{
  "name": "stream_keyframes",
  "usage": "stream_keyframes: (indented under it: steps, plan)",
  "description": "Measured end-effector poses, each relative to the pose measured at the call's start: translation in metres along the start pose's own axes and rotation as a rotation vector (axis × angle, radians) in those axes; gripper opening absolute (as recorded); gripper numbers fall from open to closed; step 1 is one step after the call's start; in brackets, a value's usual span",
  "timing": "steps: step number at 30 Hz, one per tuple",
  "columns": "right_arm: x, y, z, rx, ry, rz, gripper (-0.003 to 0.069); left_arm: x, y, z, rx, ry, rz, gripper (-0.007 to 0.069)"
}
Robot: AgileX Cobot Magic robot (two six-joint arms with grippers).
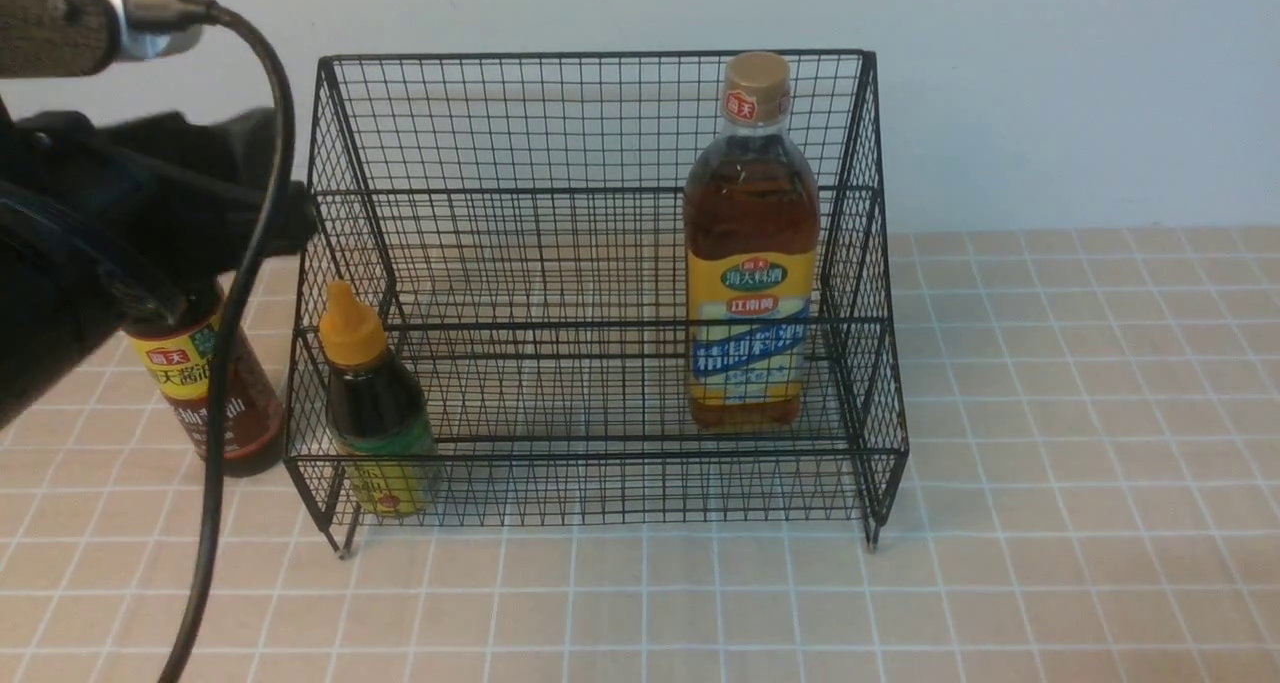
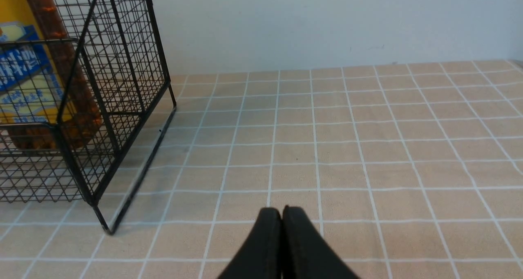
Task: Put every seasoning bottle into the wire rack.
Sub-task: Use the left arm to grab the condiment bottle closest to it
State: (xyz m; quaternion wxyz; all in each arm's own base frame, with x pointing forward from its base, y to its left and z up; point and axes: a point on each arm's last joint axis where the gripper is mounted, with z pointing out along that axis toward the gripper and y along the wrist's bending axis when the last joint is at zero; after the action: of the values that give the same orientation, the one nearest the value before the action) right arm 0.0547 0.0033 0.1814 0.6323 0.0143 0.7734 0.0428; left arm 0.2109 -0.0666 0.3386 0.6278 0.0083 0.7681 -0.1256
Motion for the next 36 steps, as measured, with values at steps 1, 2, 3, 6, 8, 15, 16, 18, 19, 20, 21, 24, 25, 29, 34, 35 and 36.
stream_keyframes:
  steps: [1, 2, 3, 6, 8, 15, 16, 18, 19, 20, 21, 24, 25, 29, 34, 35, 36]
  plan:
    - [0.0, 0.0, 0.0, 0.0, 0.0, 0.0, -0.0015, 0.002, -0.004, 0.0, 0.042, 0.02, -0.024, 0.026]
    - [0.0, 0.0, 0.0, 0.0, 0.0, 0.0, -0.0015, 0.003, -0.007, 0.0, 0.077, 0.035, -0.057, 0.0234]
    - [0.0, 0.0, 0.0, 0.0, 0.0, 0.0, -0.0015, 0.003, -0.008, 0.0, 0.091, 0.04, -0.069, 0.0221]
    - [0.0, 0.0, 0.0, 0.0, 0.0, 0.0, -0.0015, 0.005, -0.02, -0.002, 0.215, 0.065, -0.111, 0.0096]
    - [0.0, 0.0, 0.0, 0.0, 0.0, 0.0, -0.0015, 0.005, -0.028, -0.004, 0.304, 0.076, -0.115, 0.0048]
    - [0.0, 0.0, 0.0, 0.0, 0.0, 0.0, -0.0015, 0.008, -0.052, -0.017, 0.601, 0.126, -0.042, -0.0007]
    - [0.0, 0.0, 0.0, 0.0, 0.0, 0.0, -0.0015, 0.01, -0.053, -0.018, 0.617, 0.139, -0.025, -0.0007]
    - [0.0, 0.0, 0.0, 0.0, 0.0, 0.0, -0.0015, 0.013, -0.054, -0.019, 0.637, 0.167, 0.002, -0.0007]
    - [0.0, 0.0, 0.0, 0.0, 0.0, 0.0, -0.0015, 0.015, -0.055, -0.02, 0.646, 0.188, 0.024, -0.0007]
    - [0.0, 0.0, 0.0, 0.0, 0.0, 0.0, -0.0015, 0.02, -0.055, -0.022, 0.659, 0.239, 0.039, -0.0007]
    - [0.0, 0.0, 0.0, 0.0, 0.0, 0.0, -0.0015, 0.022, -0.055, -0.022, 0.662, 0.27, 0.034, -0.0007]
    - [0.0, 0.0, 0.0, 0.0, 0.0, 0.0, -0.0015, 0.032, -0.054, -0.026, 0.663, 0.384, 0.074, -0.0007]
    - [0.0, 0.0, 0.0, 0.0, 0.0, 0.0, -0.0015, 0.035, -0.052, -0.028, 0.656, 0.419, 0.101, -0.0007]
    - [0.0, 0.0, 0.0, 0.0, 0.0, 0.0, -0.0015, 0.038, -0.043, -0.045, 0.6, 0.499, 0.211, -0.0007]
    - [0.0, 0.0, 0.0, 0.0, 0.0, 0.0, -0.0015, 0.027, -0.028, -0.074, 0.465, 0.452, 0.268, -0.0007]
    - [0.0, 0.0, 0.0, 0.0, 0.0, 0.0, -0.0015, 0.026, -0.024, -0.079, 0.429, 0.443, 0.269, -0.0007]
    - [0.0, 0.0, 0.0, 0.0, 0.0, 0.0, -0.0015, 0.024, -0.02, -0.083, 0.391, 0.432, 0.284, -0.0007]
